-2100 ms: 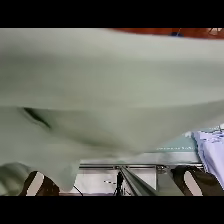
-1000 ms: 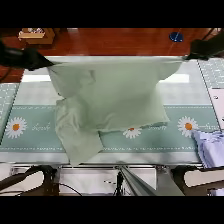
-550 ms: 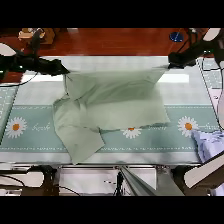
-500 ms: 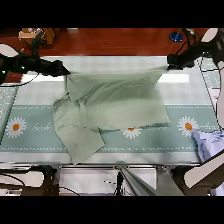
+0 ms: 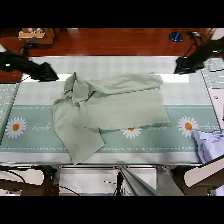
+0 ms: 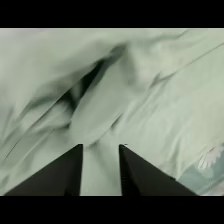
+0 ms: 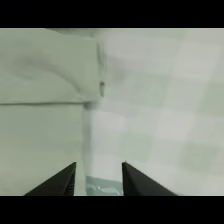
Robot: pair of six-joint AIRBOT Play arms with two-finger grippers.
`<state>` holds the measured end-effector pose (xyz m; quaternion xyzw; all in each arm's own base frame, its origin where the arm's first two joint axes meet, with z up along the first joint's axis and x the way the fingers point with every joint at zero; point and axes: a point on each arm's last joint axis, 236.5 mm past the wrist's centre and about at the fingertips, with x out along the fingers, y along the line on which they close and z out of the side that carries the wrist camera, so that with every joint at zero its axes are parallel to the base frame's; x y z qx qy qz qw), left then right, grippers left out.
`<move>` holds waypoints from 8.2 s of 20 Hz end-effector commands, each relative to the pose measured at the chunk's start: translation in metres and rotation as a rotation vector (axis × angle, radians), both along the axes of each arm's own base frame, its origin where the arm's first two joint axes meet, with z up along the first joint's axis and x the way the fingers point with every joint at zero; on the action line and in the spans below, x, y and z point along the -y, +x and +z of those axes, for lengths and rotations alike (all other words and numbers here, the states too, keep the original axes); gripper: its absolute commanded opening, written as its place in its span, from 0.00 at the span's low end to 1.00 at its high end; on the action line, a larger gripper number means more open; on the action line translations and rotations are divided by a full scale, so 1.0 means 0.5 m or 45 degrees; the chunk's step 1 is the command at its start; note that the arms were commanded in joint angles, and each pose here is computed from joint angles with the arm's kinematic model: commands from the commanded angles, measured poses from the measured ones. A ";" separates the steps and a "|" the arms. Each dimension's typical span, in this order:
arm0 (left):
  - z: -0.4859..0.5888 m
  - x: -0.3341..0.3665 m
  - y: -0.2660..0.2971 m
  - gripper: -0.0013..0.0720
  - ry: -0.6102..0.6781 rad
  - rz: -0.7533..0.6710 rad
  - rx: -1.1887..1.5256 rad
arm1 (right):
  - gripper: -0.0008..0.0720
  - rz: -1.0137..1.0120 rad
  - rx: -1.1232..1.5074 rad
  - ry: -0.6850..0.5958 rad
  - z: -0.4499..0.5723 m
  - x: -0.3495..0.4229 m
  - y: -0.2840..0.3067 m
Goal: Fold the shirts.
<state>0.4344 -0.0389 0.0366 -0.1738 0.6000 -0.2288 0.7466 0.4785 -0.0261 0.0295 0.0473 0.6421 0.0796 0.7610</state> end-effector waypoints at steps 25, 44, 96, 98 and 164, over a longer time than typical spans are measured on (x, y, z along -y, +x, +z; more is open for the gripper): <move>-0.285 -0.023 -0.363 0.96 0.059 0.278 -0.562 | 0.60 -0.178 -0.286 0.340 -0.127 -0.041 -0.286; -0.251 0.015 -0.358 0.05 0.013 0.145 -0.480 | 0.73 -0.460 -0.360 0.520 -0.202 -0.009 -0.407; 0.676 0.050 -0.536 0.05 0.398 0.190 0.965 | 0.04 -0.249 0.707 -0.128 0.556 -0.041 -0.586; 0.612 0.032 -0.471 0.05 0.361 0.173 0.792 | 0.04 -0.260 0.462 -0.130 0.431 -0.016 -0.557; -0.068 -0.096 -0.174 0.89 0.118 0.117 -0.373 | 0.61 -0.364 -0.239 0.071 -0.095 0.151 -0.329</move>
